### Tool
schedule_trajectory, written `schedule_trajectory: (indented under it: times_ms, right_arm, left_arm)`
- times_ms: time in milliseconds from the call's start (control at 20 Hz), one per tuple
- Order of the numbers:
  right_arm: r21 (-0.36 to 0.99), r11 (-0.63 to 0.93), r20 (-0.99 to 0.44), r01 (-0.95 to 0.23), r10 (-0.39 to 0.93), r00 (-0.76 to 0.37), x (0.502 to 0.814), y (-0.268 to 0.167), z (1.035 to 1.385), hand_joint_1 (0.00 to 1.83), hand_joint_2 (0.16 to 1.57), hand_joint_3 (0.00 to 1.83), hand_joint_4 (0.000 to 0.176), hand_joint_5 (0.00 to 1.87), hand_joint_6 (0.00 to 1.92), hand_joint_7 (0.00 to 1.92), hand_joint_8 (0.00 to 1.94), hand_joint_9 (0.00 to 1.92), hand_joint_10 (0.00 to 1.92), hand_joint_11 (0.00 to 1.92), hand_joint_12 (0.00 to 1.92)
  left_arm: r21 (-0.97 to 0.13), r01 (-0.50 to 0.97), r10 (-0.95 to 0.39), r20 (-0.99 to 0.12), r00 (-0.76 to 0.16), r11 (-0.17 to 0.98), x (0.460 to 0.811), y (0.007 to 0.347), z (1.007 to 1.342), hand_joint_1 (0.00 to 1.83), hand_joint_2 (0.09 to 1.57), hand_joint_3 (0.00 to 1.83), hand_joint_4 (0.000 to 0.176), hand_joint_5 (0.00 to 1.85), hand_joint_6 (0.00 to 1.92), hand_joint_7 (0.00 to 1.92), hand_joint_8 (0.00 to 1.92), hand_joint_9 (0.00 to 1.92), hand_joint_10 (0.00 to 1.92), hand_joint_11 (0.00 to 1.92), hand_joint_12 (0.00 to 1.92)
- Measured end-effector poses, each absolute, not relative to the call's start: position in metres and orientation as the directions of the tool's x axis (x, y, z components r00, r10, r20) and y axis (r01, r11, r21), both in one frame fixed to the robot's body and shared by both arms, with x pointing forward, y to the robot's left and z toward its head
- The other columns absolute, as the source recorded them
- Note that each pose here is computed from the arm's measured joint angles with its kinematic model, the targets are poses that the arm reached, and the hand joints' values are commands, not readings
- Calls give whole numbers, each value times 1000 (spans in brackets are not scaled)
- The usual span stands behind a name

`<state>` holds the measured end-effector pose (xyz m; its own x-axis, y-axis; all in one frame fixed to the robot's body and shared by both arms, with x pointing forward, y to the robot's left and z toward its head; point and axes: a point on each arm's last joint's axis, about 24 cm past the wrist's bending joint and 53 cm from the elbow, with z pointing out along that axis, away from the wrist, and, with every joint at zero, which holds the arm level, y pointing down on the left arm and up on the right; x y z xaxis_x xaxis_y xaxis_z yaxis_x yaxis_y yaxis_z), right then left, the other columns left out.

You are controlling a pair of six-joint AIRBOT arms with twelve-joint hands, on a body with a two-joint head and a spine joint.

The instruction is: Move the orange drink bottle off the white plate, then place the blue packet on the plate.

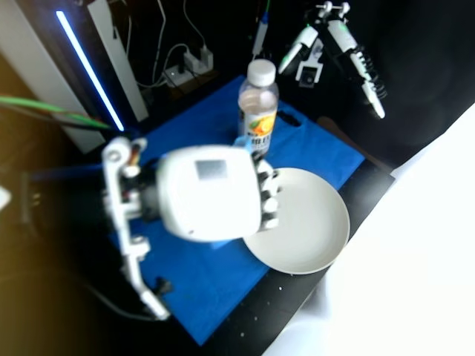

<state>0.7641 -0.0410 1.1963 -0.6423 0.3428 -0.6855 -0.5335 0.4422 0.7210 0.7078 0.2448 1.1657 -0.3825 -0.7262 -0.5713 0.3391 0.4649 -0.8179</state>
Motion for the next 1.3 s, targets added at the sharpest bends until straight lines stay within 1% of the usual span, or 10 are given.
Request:
schedule_trajectory:
  times_ms: [50, 100, 200, 400, 450, 500, 750, 1200, 1250, 1300]
  right_arm:
    - [720, 446, -686, -531, 345, -641, 767, -38, 1195, 1252, 1134, 0, 0, 920, 1009, 972, 1088, 1015, 1183, 898, 1660]
    - [720, 451, -686, -528, 348, -639, 770, -37, 1193, 1181, 1128, 0, 0, 953, 992, 982, 1181, 952, 1511, 920, 1800]
    - [723, 463, -683, -513, 365, -633, 777, -35, 1192, 1154, 1143, 1, 0, 924, 1047, 972, 1172, 920, 1553, 918, 1809]
    - [730, 470, -676, -497, 387, -627, 788, -30, 1189, 1232, 1116, 0, 0, 918, 1000, 1064, 938, 1102, 371, 810, 1149]
    - [733, 472, -673, -490, 397, -624, 792, -29, 1189, 1344, 1088, 0, 0, 1022, 862, 1075, 799, 981, 1001, 768, 1090]
    - [733, 479, -673, -483, 405, -619, 796, -30, 1188, 1370, 1075, 0, 0, 1042, 790, 1094, 758, 989, 1114, 799, 1083]
    - [746, 486, -660, -456, 442, -607, 809, -29, 1187, 1225, 1110, 0, 16, 1017, 879, 991, 1022, 1035, 423, 692, 1239]
    - [756, 510, -638, -410, 432, -638, 813, -6, 1142, 1213, 1130, 1, 21, 968, 969, 948, 1083, 1125, 157, 722, 1091]
    - [754, 521, -637, -399, 433, -638, 814, -11, 1136, 1346, 1092, 0, 0, 1019, 751, 1017, 912, 1041, 981, 782, 1110]
    - [751, 532, -638, -390, 434, -637, 815, -15, 1131, 1346, 1092, 0, 0, 1019, 751, 1017, 912, 1041, 981, 782, 1110]
  left_arm:
    - [-817, 343, -727, -571, -382, 462, 707, 244, 1167, 405, 857, 7, 173, 0, 0, 0, 0, 0, 0, 0, 0]
    - [-817, 345, -726, -572, -382, 462, 707, 244, 1167, 392, 857, 6, 150, 0, 0, 0, 0, 0, 0, 0, 0]
    - [-818, 346, -727, -571, -382, 461, 707, 244, 1167, 391, 860, 5, 119, 0, 0, 0, 0, 0, 0, 0, 0]
    - [-817, 353, -728, -571, -380, 456, 707, 243, 1169, 414, 846, 0, 131, 0, 0, 0, 0, 0, 0, 0, 0]
    - [-816, 357, -728, -571, -379, 454, 706, 243, 1170, 393, 840, 0, 133, 0, 0, 0, 0, 0, 0, 0, 0]
    - [-816, 362, -728, -571, -378, 452, 706, 242, 1171, 372, 845, 0, 118, 0, 0, 0, 0, 0, 0, 0, 0]
    - [-816, 372, -726, -570, -385, 443, 703, 238, 1172, 352, 816, 0, 103, 0, 0, 0, 0, 0, 0, 0, 0]
    - [-810, 399, -722, -574, -387, 430, 700, 234, 1178, 291, 827, 0, 84, 0, 0, 0, 0, 0, 0, 0, 0]
    - [-809, 404, -722, -574, -386, 428, 700, 233, 1179, 305, 823, 0, 82, 0, 0, 0, 0, 0, 0, 0, 0]
    - [-810, 408, -724, -572, -386, 422, 700, 231, 1181, 305, 823, 0, 82, 0, 0, 0, 0, 0, 0, 0, 0]
